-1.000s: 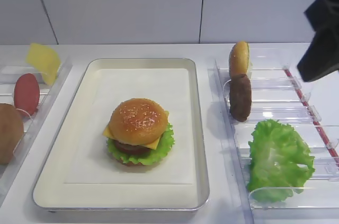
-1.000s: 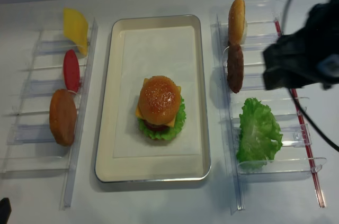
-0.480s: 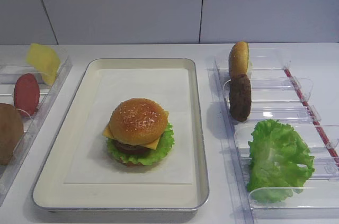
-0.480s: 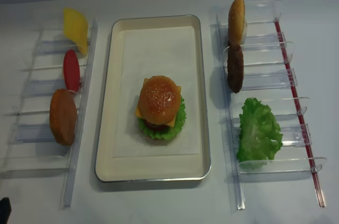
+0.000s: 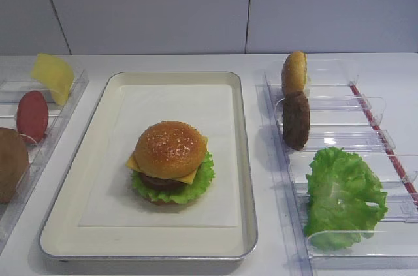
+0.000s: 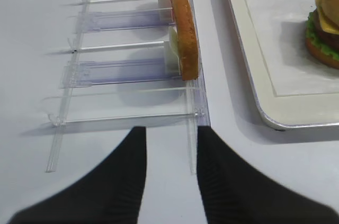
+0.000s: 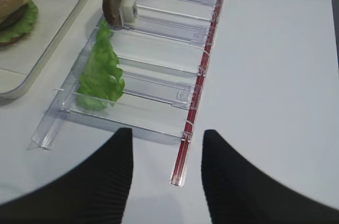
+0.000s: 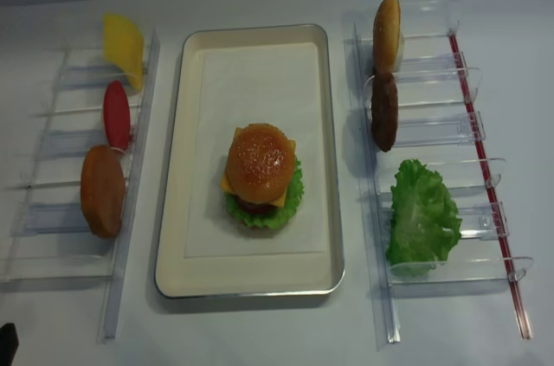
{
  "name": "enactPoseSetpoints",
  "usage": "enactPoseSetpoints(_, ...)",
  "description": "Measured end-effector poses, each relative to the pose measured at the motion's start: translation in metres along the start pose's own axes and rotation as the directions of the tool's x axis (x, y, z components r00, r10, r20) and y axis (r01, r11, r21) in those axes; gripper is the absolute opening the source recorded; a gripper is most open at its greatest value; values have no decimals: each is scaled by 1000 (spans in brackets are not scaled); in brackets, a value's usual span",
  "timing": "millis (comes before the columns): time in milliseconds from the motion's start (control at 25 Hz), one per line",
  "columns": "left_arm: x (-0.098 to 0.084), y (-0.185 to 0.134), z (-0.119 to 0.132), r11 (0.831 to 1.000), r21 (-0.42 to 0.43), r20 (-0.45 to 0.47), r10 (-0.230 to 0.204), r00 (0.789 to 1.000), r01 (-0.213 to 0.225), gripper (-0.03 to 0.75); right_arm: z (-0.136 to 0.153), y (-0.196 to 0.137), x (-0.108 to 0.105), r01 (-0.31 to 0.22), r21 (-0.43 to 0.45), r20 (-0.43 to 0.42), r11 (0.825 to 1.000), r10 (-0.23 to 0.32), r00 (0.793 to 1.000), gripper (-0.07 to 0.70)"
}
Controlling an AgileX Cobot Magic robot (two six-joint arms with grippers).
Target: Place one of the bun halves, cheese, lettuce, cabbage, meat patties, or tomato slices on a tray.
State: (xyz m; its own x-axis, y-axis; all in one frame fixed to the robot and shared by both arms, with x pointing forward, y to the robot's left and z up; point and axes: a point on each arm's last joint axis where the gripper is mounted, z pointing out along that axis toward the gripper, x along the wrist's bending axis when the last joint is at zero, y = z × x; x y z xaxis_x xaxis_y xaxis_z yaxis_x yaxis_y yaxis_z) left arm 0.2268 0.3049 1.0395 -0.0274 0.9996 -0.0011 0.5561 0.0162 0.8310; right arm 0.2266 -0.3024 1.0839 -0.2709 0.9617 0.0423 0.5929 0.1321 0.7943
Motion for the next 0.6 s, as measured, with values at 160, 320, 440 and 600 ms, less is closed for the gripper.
enactPoseSetpoints(160,0,0,0,1000,0,0,0,1000,0,216,9,-30,-1,-26,-30,47,999,28,998,290)
enactPoseSetpoints(320,0,0,0,1000,0,0,0,1000,0,216,19,-39,2,-88,-6,138,996,88,986,276)
enactPoseSetpoints(440,0,0,0,1000,0,-2,-1,1000,1,216,21,-38,4,-118,-21,184,993,120,976,274)
enactPoseSetpoints(600,0,0,0,1000,0,-2,-1,1000,1,216,24,-36,6,-152,-48,235,987,159,959,274)
